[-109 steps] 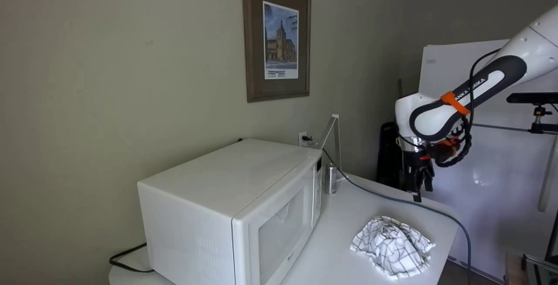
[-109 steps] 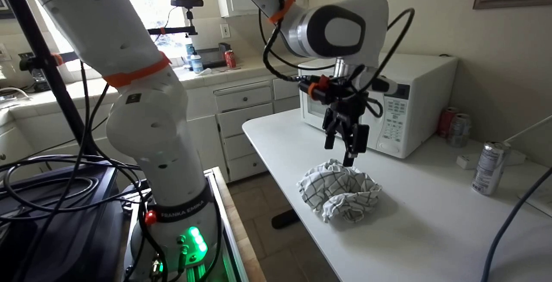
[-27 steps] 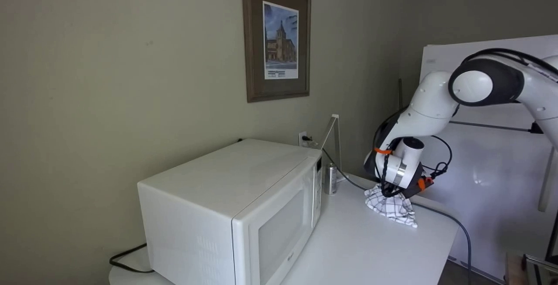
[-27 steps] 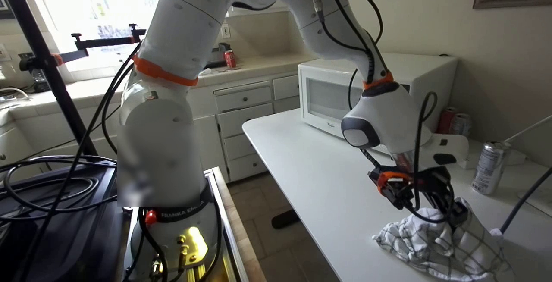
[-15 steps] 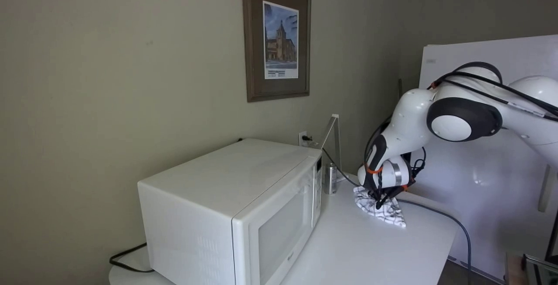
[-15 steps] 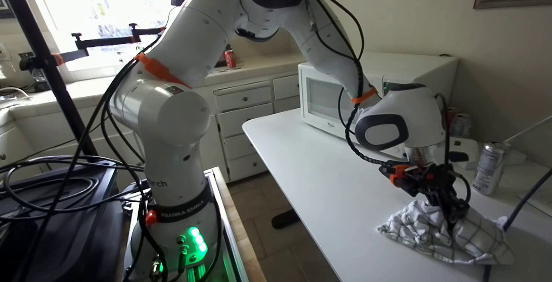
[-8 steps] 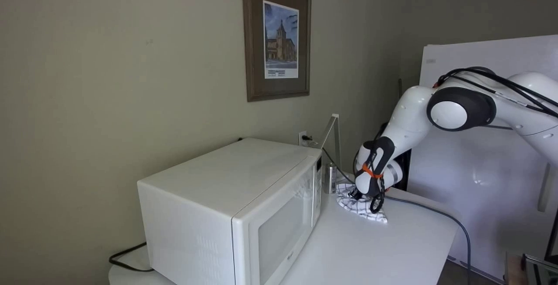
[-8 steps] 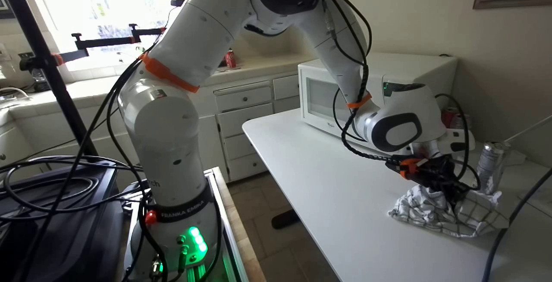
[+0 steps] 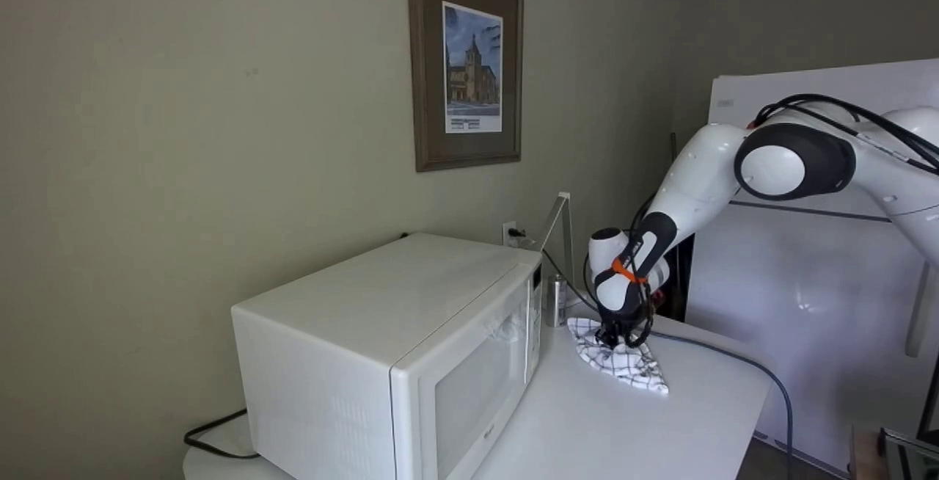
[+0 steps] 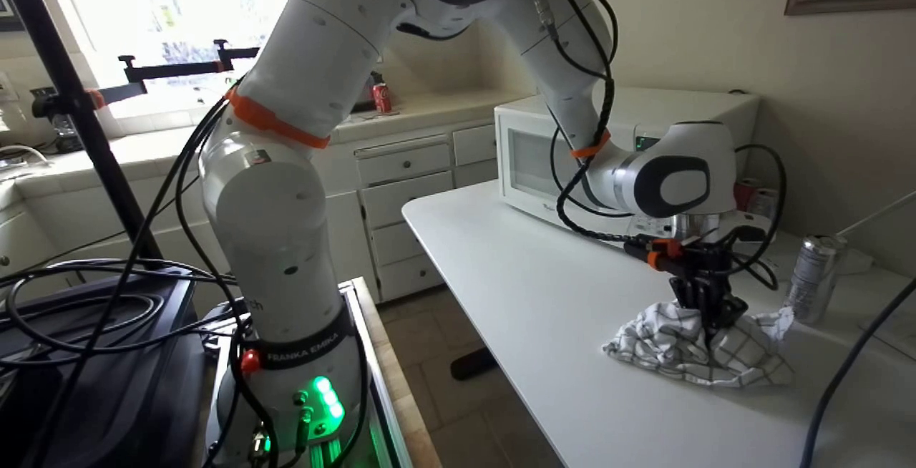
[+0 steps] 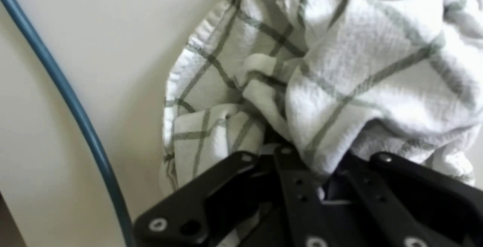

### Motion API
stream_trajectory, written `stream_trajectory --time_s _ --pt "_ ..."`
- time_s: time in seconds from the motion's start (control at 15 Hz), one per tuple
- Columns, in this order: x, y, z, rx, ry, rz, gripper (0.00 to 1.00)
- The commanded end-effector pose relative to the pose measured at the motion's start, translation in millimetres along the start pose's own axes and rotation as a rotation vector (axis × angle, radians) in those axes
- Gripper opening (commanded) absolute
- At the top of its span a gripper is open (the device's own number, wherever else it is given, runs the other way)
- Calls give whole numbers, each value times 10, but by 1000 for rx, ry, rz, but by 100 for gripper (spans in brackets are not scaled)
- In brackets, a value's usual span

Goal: Wipe the counter with the cloth

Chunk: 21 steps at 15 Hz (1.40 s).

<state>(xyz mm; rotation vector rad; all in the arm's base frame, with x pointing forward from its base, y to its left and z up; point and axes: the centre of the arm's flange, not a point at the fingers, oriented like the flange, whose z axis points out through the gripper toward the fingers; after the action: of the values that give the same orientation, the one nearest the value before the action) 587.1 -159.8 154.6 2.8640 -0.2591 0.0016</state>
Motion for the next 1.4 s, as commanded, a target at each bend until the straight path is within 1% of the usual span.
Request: stream_trajectory --time_s 0.0,0.2,0.27,0.4,0.6,0.73,0.93,1.07,1.2,1.27,1.33 --pt "-314 -168 -112 49 -197 -29 3" --pt "-488 -116 -116 45 -374 -18 3" --pt "-538 -34 -114 35 -405 1 3" --pt "-538 244 -85 7 -416 66 3" --pt "-472 666 -38 -23 -376 161 3" --pt "-437 889 10 -42 -368 211 3" --pt "-398 1158 126 -123 -329 258 3" --pt "-386 1235 179 -147 -299 276 3" --pt "-367 1194 250 -124 -273 288 3" --pt "-349 1149 301 -101 -249 293 3" --pt "-322 1095 348 -83 -202 288 3"
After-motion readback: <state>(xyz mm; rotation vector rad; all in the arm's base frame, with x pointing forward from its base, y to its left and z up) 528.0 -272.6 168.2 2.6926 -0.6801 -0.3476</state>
